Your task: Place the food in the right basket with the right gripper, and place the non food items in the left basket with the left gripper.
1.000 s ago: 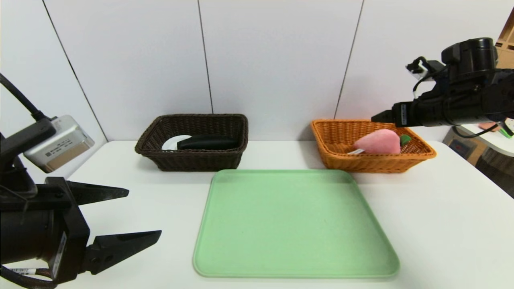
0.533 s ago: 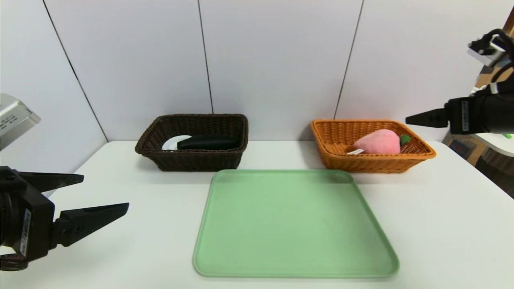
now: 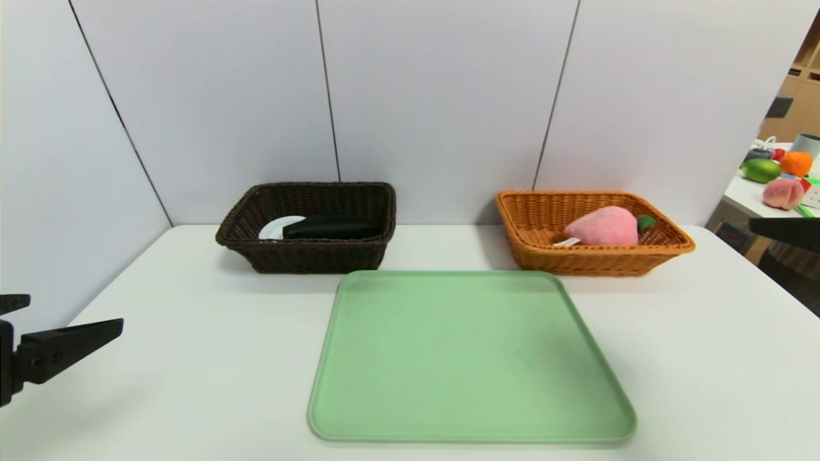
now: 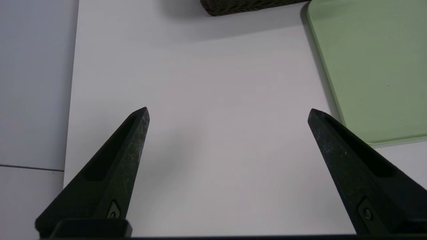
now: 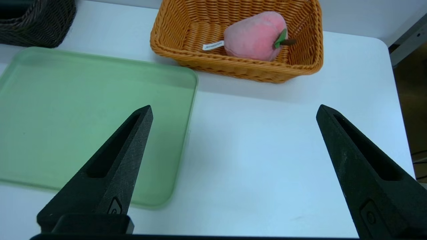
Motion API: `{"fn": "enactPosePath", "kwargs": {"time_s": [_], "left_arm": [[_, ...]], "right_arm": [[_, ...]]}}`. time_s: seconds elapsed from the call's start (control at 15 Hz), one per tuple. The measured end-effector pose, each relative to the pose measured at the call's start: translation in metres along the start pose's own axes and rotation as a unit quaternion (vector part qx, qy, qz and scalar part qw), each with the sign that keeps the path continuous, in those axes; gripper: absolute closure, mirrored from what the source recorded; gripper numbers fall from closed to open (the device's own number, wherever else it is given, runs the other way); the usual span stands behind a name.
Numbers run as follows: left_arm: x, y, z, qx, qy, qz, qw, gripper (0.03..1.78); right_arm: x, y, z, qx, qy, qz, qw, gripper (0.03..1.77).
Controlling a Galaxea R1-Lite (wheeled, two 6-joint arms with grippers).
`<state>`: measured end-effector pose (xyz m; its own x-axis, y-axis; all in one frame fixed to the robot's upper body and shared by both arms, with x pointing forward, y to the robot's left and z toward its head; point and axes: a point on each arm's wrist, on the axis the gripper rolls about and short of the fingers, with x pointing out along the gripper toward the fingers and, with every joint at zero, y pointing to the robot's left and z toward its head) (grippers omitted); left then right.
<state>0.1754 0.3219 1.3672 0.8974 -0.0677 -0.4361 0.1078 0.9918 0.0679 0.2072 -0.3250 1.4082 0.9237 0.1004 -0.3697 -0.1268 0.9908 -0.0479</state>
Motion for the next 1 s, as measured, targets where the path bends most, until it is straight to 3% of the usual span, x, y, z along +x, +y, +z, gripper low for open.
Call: {"fn": "enactPosePath", "kwargs": {"time_s": [0.47, 1.0], "left_arm": [[-0.036, 0.003, -0.058, 0.020, -0.030, 0.053, 0.9980, 0.12], [-0.049, -0.003, -0.116, 0.015, -0.050, 0.069, 0.9962, 0.12]], "right_arm": [[-0.071, 0.003, -0.047, 0.001, -0.029, -0.010, 0.9995, 0.11], [-0.099, 0.007, -0.091, 0.014, -0.041, -0.048, 0.9979, 0.11]]}}
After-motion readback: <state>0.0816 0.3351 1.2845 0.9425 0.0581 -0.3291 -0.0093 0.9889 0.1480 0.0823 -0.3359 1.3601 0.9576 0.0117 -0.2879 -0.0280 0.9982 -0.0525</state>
